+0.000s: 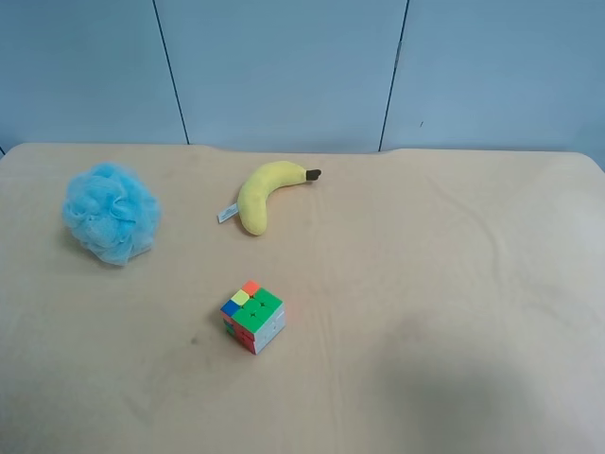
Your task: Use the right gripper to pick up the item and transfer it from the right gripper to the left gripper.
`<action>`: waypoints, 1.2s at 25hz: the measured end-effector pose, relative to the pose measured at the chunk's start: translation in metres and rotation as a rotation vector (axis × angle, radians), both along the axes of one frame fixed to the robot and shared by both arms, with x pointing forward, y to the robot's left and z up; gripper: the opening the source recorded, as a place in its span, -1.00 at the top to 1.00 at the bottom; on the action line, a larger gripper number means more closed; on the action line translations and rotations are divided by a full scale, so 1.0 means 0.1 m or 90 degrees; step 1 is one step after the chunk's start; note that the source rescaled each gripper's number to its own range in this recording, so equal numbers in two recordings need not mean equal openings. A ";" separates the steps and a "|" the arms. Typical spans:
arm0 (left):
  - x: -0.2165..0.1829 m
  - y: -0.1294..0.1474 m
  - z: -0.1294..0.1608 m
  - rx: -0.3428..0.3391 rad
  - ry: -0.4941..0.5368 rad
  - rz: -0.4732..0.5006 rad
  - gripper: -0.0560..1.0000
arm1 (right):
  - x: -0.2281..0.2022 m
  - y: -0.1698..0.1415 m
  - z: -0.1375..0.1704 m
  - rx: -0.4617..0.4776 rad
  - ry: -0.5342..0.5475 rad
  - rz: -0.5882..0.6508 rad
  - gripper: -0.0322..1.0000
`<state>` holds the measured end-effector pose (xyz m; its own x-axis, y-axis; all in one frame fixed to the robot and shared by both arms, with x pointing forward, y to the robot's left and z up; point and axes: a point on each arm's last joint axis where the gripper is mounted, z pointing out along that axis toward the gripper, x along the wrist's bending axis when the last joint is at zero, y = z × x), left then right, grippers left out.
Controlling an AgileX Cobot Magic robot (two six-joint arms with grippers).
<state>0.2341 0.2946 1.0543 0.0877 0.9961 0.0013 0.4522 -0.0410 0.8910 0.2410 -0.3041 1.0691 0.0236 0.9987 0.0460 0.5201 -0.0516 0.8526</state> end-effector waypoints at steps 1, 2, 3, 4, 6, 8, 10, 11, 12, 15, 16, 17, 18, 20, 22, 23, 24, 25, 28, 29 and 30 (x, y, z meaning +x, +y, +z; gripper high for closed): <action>-0.01 0.00 0.00 0.000 -0.005 0.000 -0.88 | 0.00 0.00 0.00 0.000 0.000 0.000 -1.00; -0.02 0.00 0.00 0.000 -0.008 0.000 -0.88 | 0.00 0.00 0.00 0.000 0.000 0.000 -1.00; -0.01 0.00 0.00 0.000 -0.008 0.000 -0.88 | 0.00 0.00 0.00 0.000 0.000 0.000 -1.00; -0.01 0.00 0.00 0.000 -0.009 0.000 -0.88 | 0.00 0.00 0.00 0.000 0.000 0.000 -1.00; -0.01 0.00 -0.01 0.000 -0.009 0.000 -0.88 | 0.00 0.00 0.00 0.000 0.000 0.000 -1.00; -0.01 0.00 -0.01 0.000 -0.009 0.000 -0.88 | 0.00 0.00 0.00 0.000 0.000 0.000 -1.00; -0.01 0.00 -0.01 0.000 -0.009 0.000 -0.88 | 0.00 0.00 0.00 0.000 0.000 0.000 -1.00; -0.01 0.00 -0.01 0.000 -0.009 0.000 -0.88 | 0.00 0.00 0.00 0.000 0.000 0.000 -1.00; -0.01 0.00 -0.01 0.000 -0.009 0.000 -0.88 | 0.00 0.00 0.00 0.000 0.000 0.000 -1.00; -0.01 0.00 -0.01 0.000 -0.009 0.000 -0.88 | 0.00 0.00 0.00 0.000 0.000 0.000 -1.00; -0.01 0.00 -0.01 0.000 -0.009 0.000 -0.87 | 0.00 0.00 0.00 0.000 0.000 0.000 -1.00; -0.01 0.00 -0.01 0.000 -0.009 0.000 -0.87 | 0.00 0.00 0.00 0.000 0.000 0.000 -1.00; -0.01 0.00 -0.01 0.000 -0.009 0.000 -0.87 | 0.00 0.00 0.00 0.000 0.000 0.000 -1.00; -0.01 0.00 -0.01 0.000 -0.009 0.000 -0.87 | 0.00 0.00 0.00 0.000 0.000 0.000 -1.00; -0.01 0.00 -0.01 0.000 -0.009 0.000 -0.87 | 0.00 0.00 0.00 0.000 0.000 0.000 -1.00; -0.01 0.00 -0.01 0.000 -0.009 0.000 -0.87 | 0.00 0.00 0.00 0.000 0.000 0.000 -1.00; -0.01 0.00 -0.01 0.000 -0.009 0.000 -0.87 | 0.00 0.00 0.00 0.000 0.000 0.000 -1.00; -0.01 0.00 -0.01 0.000 -0.009 0.000 -0.87 | 0.00 0.00 0.00 0.000 0.000 0.000 -1.00; -0.01 0.00 -0.01 0.000 -0.009 0.000 -0.87 | 0.00 0.00 0.00 0.000 0.000 0.000 -1.00; -0.01 0.00 -0.01 0.000 -0.009 0.000 -0.87 | 0.00 0.00 0.00 0.000 0.000 0.000 -1.00; -0.01 0.00 -0.01 0.000 -0.009 0.000 -0.87 | 0.00 0.00 0.00 0.000 0.000 0.000 -1.00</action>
<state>0.2329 0.2946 1.0536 0.0873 0.9962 0.0022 0.4400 -0.0405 0.8971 0.2410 -0.3041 1.0691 0.0236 0.9987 0.0460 0.5201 -0.0516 0.8526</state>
